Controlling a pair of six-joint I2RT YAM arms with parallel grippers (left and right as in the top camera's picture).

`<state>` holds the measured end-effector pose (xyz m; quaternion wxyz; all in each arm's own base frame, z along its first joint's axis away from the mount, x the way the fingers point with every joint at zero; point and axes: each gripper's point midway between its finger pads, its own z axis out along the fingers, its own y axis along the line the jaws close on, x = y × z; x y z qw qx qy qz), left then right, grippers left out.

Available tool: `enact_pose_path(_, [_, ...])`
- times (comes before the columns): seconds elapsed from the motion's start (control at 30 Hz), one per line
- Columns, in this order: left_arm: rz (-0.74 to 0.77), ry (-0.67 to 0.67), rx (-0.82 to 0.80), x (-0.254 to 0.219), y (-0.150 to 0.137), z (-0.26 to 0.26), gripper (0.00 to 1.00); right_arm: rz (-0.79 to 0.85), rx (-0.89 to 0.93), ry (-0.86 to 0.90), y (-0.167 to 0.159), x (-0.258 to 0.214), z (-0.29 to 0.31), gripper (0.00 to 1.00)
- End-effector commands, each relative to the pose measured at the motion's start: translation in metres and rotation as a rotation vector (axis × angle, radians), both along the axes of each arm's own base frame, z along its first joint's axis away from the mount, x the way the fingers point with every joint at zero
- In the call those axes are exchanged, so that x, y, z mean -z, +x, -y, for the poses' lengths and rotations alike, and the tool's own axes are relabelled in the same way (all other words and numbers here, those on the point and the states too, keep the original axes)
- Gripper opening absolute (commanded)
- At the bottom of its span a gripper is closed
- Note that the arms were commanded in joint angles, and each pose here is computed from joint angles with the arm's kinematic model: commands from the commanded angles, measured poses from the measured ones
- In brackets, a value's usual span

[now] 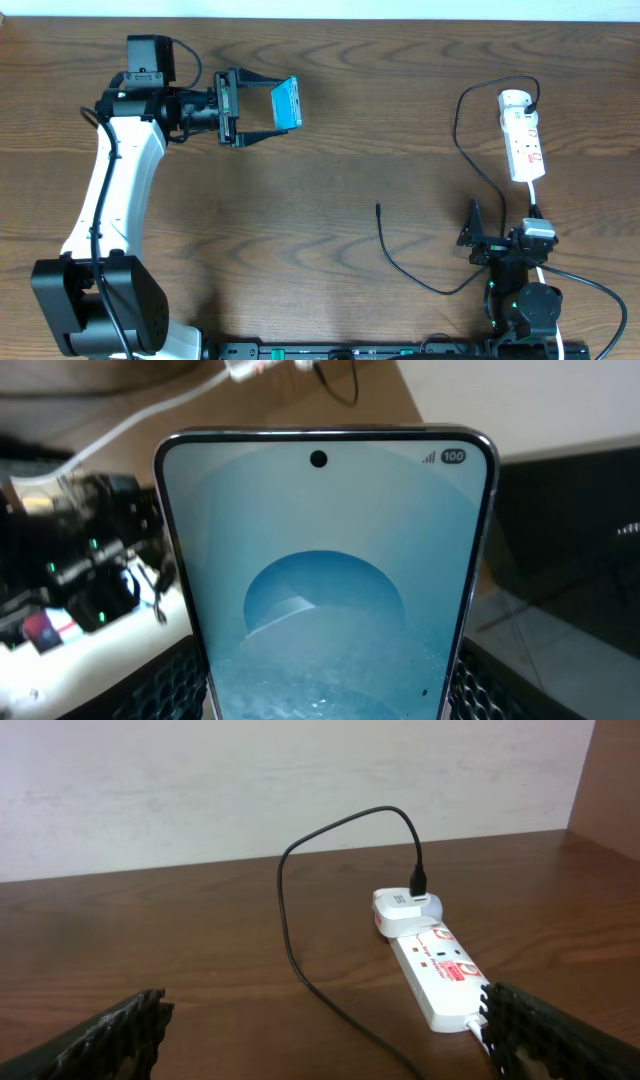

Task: Plug charger to phone and switch on socket
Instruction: 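Lift the phone with the left gripper and tilt it upright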

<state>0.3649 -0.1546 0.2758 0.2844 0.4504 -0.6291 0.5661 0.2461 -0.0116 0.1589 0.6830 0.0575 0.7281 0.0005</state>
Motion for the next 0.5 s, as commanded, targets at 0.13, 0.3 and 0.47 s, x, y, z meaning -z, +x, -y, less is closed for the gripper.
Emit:
enact_pose_path(0.13, [0.047, -0.123, 0.032, -0.04, -0.007, -0.011, 0.07, 0.0, -0.01, -0.013, 0.0, 0.0, -0.002, 0.99])
enact_pose_path(0.3, [0.048, -0.122, 0.015, -0.04, -0.004, -0.017, 0.07, 0.0, -0.01, -0.013, 0.0, 0.0, -0.002, 0.99])
enact_pose_path(0.47, [0.075, -0.109, 0.01, -0.04, -0.001, -0.018, 0.07, 0.0, -0.01, -0.013, 0.0, 0.0, -0.002, 0.99])
